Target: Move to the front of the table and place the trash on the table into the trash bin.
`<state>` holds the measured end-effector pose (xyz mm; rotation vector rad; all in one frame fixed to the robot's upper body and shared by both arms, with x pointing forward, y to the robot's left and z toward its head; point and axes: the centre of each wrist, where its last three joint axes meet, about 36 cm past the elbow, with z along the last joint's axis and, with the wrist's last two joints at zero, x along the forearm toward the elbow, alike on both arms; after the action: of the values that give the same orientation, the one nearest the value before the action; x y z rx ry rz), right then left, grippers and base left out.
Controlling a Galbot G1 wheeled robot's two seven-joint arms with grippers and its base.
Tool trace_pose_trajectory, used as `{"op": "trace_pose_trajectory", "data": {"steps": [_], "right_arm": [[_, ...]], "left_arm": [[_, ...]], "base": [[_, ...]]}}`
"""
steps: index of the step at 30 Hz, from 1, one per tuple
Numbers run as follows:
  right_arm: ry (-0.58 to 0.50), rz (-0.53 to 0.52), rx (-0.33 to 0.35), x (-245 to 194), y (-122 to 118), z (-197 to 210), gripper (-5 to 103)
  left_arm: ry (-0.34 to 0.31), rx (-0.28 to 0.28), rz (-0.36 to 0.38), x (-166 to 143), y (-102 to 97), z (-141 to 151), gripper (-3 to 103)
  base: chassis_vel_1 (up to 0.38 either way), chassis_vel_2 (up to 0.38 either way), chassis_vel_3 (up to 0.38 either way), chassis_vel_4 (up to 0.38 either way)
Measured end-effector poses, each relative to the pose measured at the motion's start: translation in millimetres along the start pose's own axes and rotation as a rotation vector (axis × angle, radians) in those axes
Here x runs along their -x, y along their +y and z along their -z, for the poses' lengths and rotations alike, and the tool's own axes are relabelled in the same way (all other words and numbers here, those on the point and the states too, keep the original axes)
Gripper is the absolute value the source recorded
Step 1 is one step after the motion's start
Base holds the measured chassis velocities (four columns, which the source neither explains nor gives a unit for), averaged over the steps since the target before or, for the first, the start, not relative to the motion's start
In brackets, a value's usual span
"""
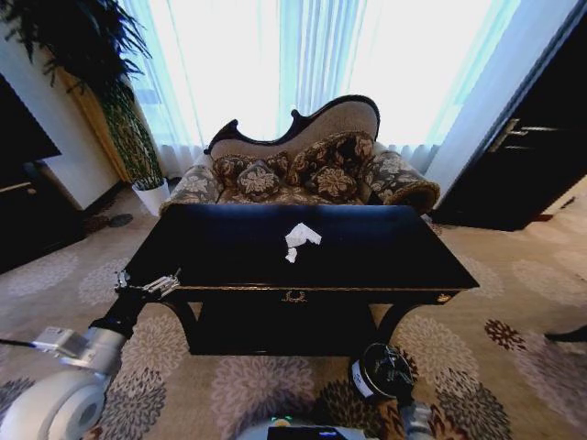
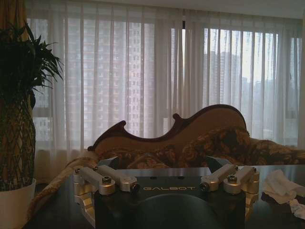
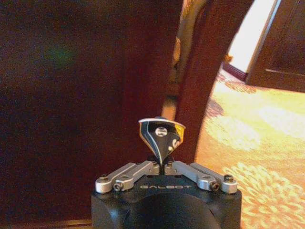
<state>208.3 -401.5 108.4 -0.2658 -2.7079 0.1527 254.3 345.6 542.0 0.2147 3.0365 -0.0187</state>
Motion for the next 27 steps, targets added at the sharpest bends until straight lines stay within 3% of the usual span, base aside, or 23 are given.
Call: {"op": "trace_pose_trajectory", "data": {"steps": [4,7,12,27], "right_arm": [[0.035,-0.038,-0.058,20,-25,-2,0],[0.061,-0.055,-0.072,29,-33,-2,0],[0.110,-0.073,-0.153,54,-51,-4,0],[0.216,-0.085,-0.149,54,-46,-22,0]], "left_arm": [[0.000,0.000,0.000,0,0.0,0,100],[0.000,0.000,0.000,0,0.0,0,100],[0.000,0.000,0.000,0,0.0,0,100],[0.000,0.000,0.000,0,0.0,0,100]], "base": [[0.000,0.000,0.000,0.000],[0.000,0.000,0.000,0.000],[0.000,0.000,0.000,0.000],[0.000,0.000,0.000,0.000]]}}
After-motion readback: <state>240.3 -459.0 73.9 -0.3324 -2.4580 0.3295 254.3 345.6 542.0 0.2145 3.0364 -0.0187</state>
